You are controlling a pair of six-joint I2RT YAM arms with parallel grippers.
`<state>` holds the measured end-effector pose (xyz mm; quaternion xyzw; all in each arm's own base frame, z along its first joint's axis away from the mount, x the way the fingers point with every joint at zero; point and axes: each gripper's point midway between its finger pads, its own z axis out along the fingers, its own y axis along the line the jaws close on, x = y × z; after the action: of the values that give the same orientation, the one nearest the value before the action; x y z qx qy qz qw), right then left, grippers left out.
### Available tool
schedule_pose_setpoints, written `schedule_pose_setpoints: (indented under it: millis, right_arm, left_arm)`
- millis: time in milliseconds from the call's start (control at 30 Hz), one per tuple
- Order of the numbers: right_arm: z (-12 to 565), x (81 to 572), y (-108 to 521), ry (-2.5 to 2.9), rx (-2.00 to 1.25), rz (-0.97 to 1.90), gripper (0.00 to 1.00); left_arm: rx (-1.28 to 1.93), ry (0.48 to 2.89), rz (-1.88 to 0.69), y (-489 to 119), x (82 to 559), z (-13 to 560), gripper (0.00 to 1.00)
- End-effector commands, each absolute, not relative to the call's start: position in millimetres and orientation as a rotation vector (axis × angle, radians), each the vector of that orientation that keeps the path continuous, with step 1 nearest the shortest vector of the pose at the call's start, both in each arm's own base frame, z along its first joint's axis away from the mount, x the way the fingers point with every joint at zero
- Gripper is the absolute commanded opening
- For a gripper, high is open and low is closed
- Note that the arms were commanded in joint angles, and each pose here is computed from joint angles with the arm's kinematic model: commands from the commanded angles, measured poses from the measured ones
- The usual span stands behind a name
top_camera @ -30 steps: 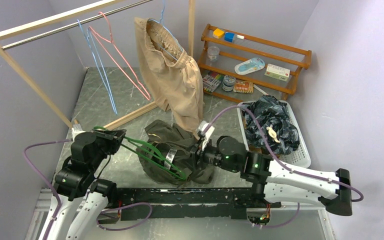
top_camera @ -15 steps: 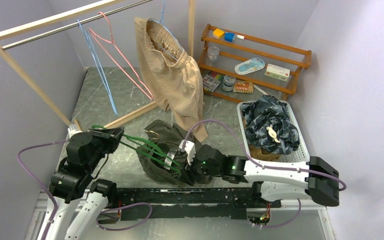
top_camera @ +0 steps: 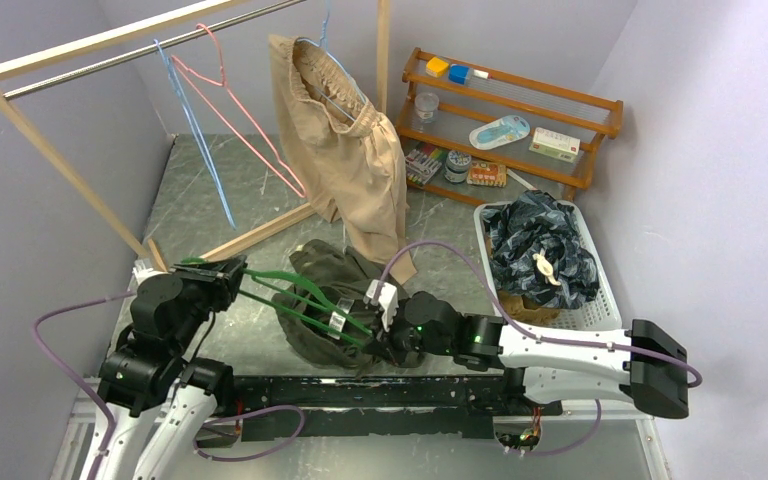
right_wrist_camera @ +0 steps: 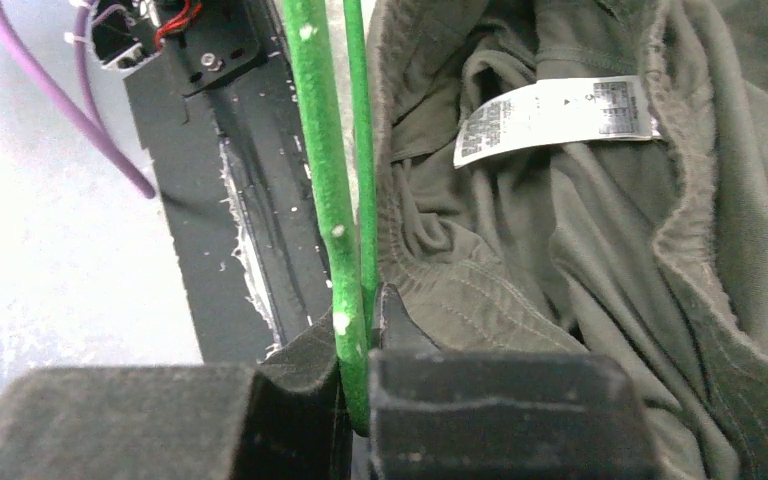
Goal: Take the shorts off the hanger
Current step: Place the hanger on the clothes rod.
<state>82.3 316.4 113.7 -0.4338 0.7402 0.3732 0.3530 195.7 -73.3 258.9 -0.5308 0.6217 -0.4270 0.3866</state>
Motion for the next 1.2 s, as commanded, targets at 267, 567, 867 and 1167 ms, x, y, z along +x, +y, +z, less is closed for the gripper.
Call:
schedule_pose_setpoints:
  millis: [267,567,867,1167]
  right_arm:
    - [114,78,318,1.986,-0.948,1.08,0.0]
    - [109,126,305,2.092,-0.726,0.782,0.0]
    - [140,166,313,2.079,-0.629,0.718,0.0]
    - [159,199,318,2.096,-0.671,0.583,0.0]
  left_arm:
    - [-1.325,1.653,-1.059,-78,194,243,0.8]
    - [-1.318,1.702,-1.014,-78,191,232,0.88]
    - [-1.306,1.773,-0.949,-78,189,208,0.89]
    - [-1.252,1.841,-0.871,-77,190,194,0.91]
